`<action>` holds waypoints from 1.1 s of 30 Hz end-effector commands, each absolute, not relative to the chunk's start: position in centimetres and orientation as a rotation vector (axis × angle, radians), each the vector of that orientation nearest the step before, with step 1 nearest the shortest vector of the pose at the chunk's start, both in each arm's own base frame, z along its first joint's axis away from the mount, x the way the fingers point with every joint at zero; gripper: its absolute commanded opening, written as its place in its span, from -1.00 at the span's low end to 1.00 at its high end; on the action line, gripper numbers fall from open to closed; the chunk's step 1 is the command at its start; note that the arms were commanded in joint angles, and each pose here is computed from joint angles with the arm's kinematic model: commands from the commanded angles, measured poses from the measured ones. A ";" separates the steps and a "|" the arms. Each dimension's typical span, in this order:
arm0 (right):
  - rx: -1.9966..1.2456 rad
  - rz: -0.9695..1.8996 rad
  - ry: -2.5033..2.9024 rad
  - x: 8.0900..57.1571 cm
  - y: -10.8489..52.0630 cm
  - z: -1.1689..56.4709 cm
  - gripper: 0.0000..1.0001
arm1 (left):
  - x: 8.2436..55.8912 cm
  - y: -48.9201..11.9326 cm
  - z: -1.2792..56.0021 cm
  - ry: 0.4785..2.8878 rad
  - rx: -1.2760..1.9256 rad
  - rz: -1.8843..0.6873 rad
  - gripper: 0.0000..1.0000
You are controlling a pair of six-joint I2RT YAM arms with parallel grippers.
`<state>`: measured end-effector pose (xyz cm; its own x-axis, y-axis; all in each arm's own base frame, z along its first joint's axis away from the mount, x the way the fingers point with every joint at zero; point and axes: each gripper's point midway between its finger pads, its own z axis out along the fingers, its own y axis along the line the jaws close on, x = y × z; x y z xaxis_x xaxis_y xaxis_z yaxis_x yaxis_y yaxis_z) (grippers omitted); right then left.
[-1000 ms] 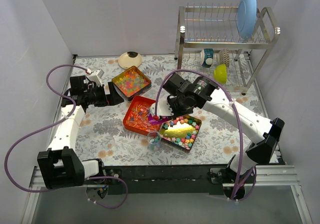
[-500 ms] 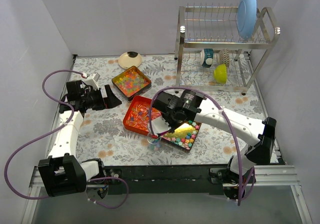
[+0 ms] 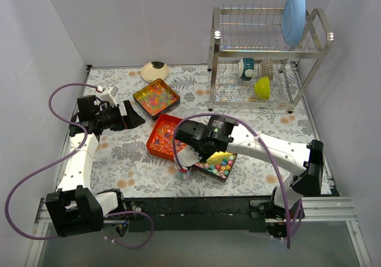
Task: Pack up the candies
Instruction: Place the fake candies in the packing bottle, then move the storage box to the center of the board.
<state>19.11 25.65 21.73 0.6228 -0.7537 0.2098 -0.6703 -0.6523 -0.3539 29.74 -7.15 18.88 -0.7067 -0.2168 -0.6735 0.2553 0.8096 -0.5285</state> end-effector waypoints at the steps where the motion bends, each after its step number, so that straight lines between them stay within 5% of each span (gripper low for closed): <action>1: -2.669 -0.654 1.039 20.2 24.6 22.4 -0.97 | 30.0 -7.4 21.7 2.143 0.076 -0.801 0.94; 19: -2.274 -0.307 1.458 22.8 27.0 23.5 -0.97 | 24.9 -14.9 24.3 2.064 0.353 -1.333 0.76; 24: -1.950 -0.143 1.665 26.4 28.1 25.9 -0.97 | 26.1 -15.5 22.6 2.149 0.322 -1.341 0.48; 33: -1.420 -0.064 1.943 31.4 21.7 29.6 -0.97 | 25.4 -22.1 19.5 2.223 0.783 -1.218 0.11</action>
<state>31.19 23.67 26.43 -0.0492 -0.9242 -0.3787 -0.8719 0.2247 -0.4351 25.00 -20.28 19.92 -0.8011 0.1263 -0.5850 0.5730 0.4444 -0.6886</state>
